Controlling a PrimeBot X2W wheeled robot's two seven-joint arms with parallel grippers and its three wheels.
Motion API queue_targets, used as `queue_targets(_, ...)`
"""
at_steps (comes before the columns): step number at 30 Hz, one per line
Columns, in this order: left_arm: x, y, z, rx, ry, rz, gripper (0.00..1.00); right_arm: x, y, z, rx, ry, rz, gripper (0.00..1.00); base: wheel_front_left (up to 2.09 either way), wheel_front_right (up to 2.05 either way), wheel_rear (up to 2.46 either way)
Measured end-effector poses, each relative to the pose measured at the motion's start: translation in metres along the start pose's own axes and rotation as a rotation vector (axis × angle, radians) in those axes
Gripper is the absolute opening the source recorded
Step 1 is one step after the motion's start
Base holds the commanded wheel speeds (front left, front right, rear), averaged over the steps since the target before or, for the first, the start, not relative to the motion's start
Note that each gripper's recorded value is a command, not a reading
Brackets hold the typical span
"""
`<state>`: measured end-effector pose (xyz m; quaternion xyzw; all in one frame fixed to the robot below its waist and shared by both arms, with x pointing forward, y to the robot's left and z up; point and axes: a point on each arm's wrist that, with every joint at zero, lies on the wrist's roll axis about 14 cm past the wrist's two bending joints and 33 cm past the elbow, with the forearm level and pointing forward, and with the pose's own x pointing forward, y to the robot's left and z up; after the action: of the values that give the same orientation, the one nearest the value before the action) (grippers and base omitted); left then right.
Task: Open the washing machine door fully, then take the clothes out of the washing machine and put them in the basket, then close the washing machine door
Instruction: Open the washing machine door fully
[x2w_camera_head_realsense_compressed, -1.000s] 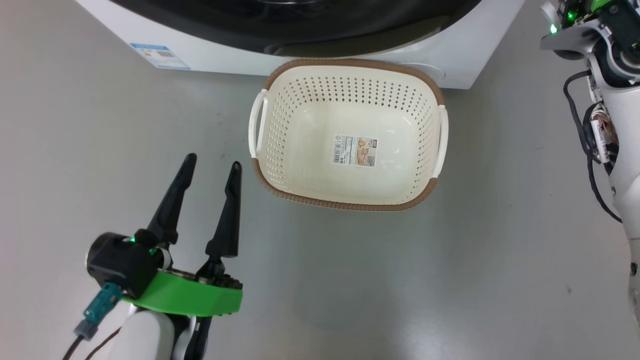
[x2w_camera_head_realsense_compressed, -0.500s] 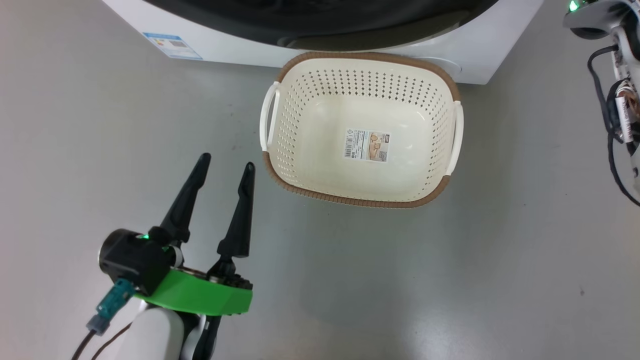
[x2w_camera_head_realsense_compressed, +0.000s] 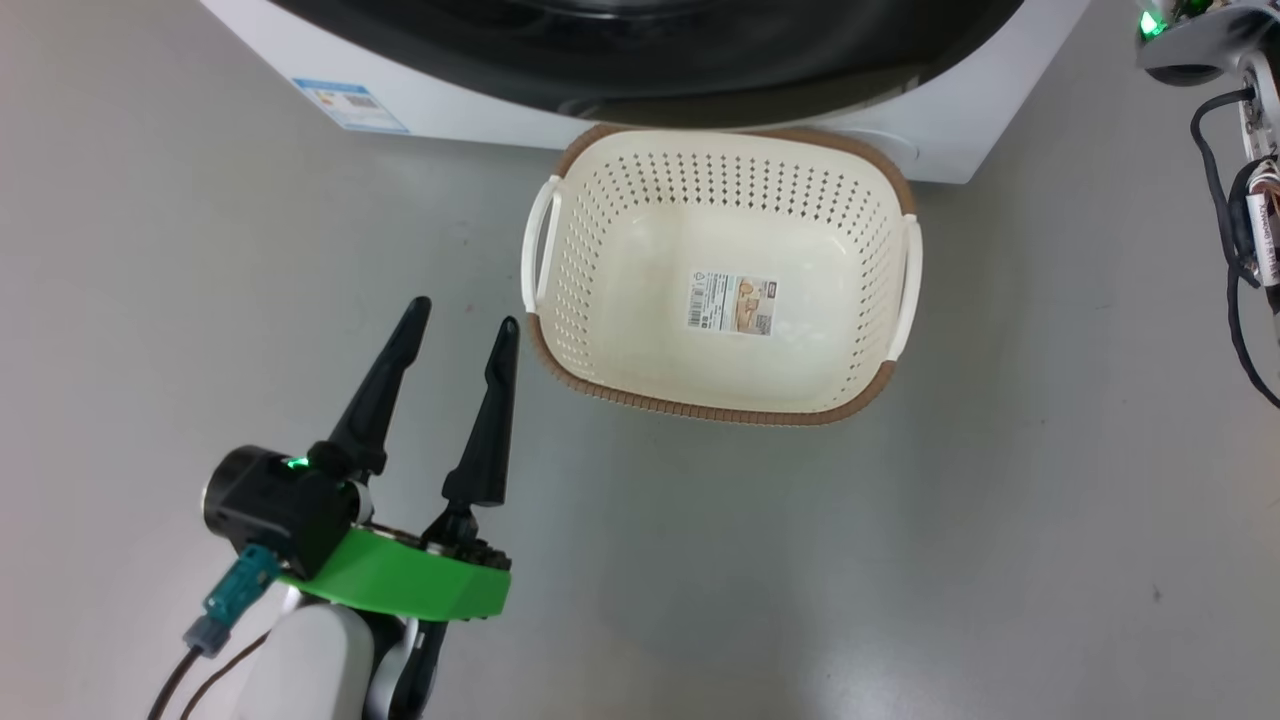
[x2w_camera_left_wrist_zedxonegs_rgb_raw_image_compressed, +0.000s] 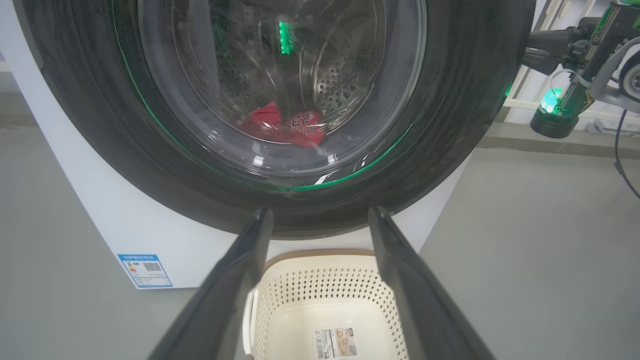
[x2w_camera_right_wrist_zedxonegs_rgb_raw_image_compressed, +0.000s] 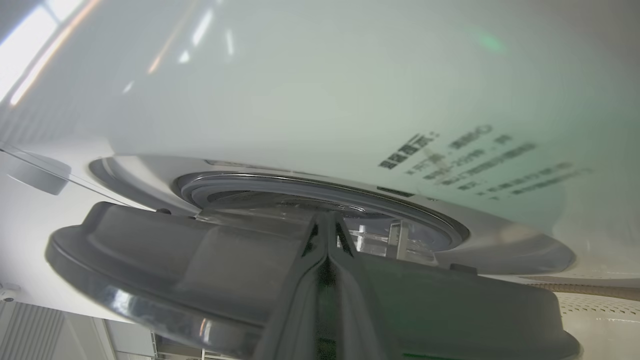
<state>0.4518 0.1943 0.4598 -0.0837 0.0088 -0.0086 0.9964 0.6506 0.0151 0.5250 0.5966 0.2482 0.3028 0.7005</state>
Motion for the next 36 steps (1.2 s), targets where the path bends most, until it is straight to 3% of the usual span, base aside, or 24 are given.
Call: queue_targets(36, -0.01, -0.025, 0.024, -0.002, -0.054, -0.069, 1.0, -0.036, 0.016, -0.07, -0.089, 0.226, -0.071, 0.0, 0.0, 0.0, 0.0)
